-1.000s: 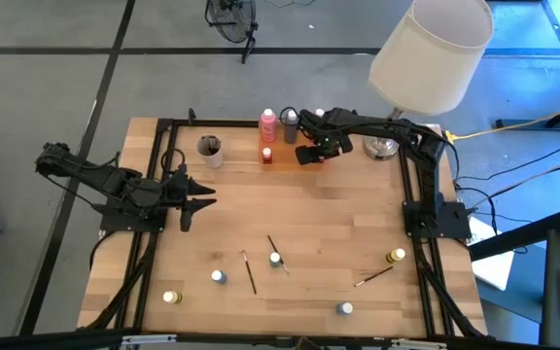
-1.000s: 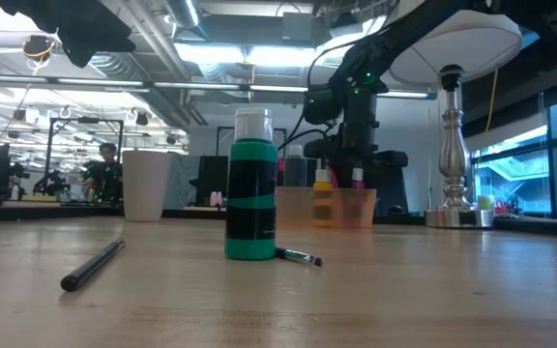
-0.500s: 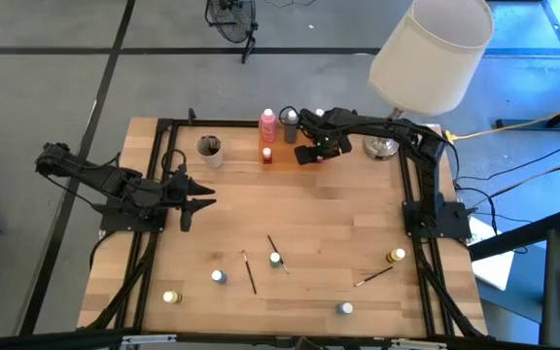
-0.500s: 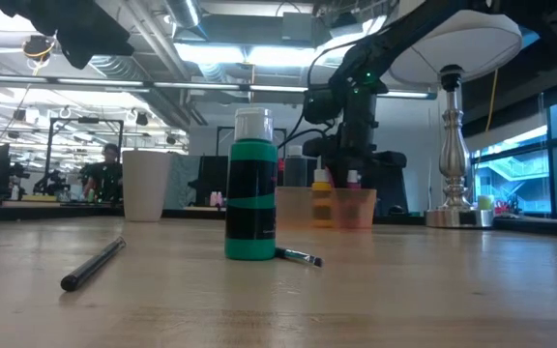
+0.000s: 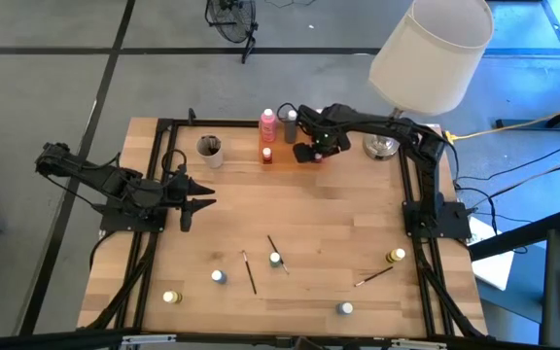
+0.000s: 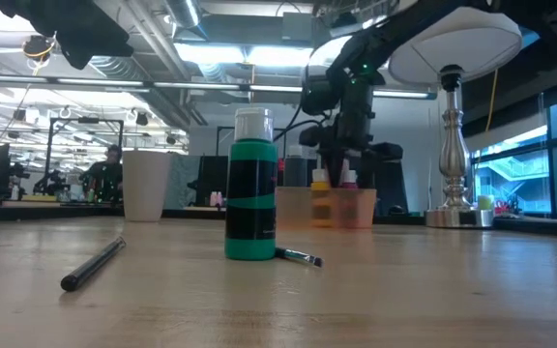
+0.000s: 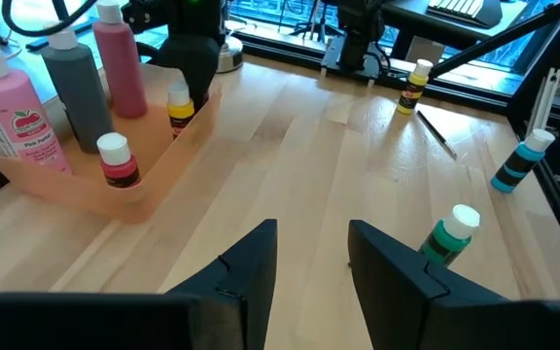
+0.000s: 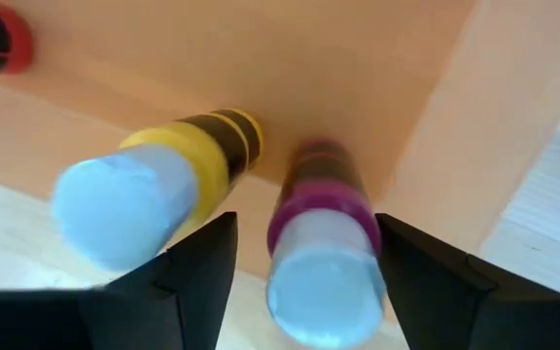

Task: Pick & Place Paint Supplies
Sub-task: Put the dark pink paint bottle into the orange bin, then put the silver paint brush into the white cup

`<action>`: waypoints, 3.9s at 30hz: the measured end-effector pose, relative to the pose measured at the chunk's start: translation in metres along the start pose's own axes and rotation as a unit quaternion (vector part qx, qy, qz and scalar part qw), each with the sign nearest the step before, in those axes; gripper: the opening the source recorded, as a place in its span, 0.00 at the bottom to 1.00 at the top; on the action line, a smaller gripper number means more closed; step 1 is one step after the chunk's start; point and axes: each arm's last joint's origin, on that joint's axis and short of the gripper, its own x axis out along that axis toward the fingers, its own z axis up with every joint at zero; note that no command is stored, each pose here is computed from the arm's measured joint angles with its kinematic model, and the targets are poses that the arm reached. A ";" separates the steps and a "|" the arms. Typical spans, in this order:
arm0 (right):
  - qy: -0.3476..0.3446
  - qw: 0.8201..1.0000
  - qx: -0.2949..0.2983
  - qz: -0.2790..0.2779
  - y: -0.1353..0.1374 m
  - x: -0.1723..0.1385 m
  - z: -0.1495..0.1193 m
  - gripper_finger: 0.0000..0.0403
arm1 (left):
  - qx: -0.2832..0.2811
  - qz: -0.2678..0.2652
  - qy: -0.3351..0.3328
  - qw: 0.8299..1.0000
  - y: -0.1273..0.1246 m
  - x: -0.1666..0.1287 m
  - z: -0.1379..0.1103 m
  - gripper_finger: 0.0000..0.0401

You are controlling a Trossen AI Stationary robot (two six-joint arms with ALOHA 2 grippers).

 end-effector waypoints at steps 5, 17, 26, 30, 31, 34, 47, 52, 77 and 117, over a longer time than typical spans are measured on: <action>0.000 0.999 -0.002 -0.039 -0.002 -0.012 0.000 0.60 | -0.001 0.000 0.000 1.000 0.000 0.000 0.000 0.31; -0.017 0.999 -0.020 -0.034 0.008 -0.042 0.004 0.60 | -0.001 0.000 0.000 1.000 0.000 0.000 0.000 0.31; -0.014 0.996 -0.051 -0.066 0.014 -0.070 -0.004 0.60 | -0.022 -0.011 0.005 1.000 -0.001 0.000 0.000 0.31; -0.011 0.995 -0.071 -0.066 0.024 -0.088 -0.014 0.60 | -0.081 -0.064 0.028 0.994 -0.004 0.000 -0.001 0.31; -0.012 0.995 -0.077 -0.065 0.027 -0.091 -0.017 0.60 | -0.090 -0.073 0.032 0.993 -0.005 0.000 -0.001 0.31; -0.016 0.994 -0.095 -0.058 0.037 -0.103 -0.027 0.60 | -0.108 -0.086 0.041 0.990 -0.006 -0.001 -0.001 0.31; 0.058 0.972 -0.222 0.041 0.102 -0.116 -0.114 0.60 | -0.237 -0.293 0.023 0.926 -0.024 -0.006 0.023 0.31; 0.074 0.962 -0.258 0.045 0.122 -0.115 -0.158 0.60 | -0.238 -0.291 0.019 0.926 -0.028 -0.005 0.023 0.31; 0.020 0.940 -0.324 0.101 0.165 -0.121 -0.317 0.60 | -0.027 -0.257 -0.047 0.965 -0.051 -0.028 0.105 0.31; -0.036 0.947 -0.319 0.026 0.124 -0.154 -0.357 0.60 | 0.504 -0.256 0.398 0.722 -0.124 0.141 0.031 0.31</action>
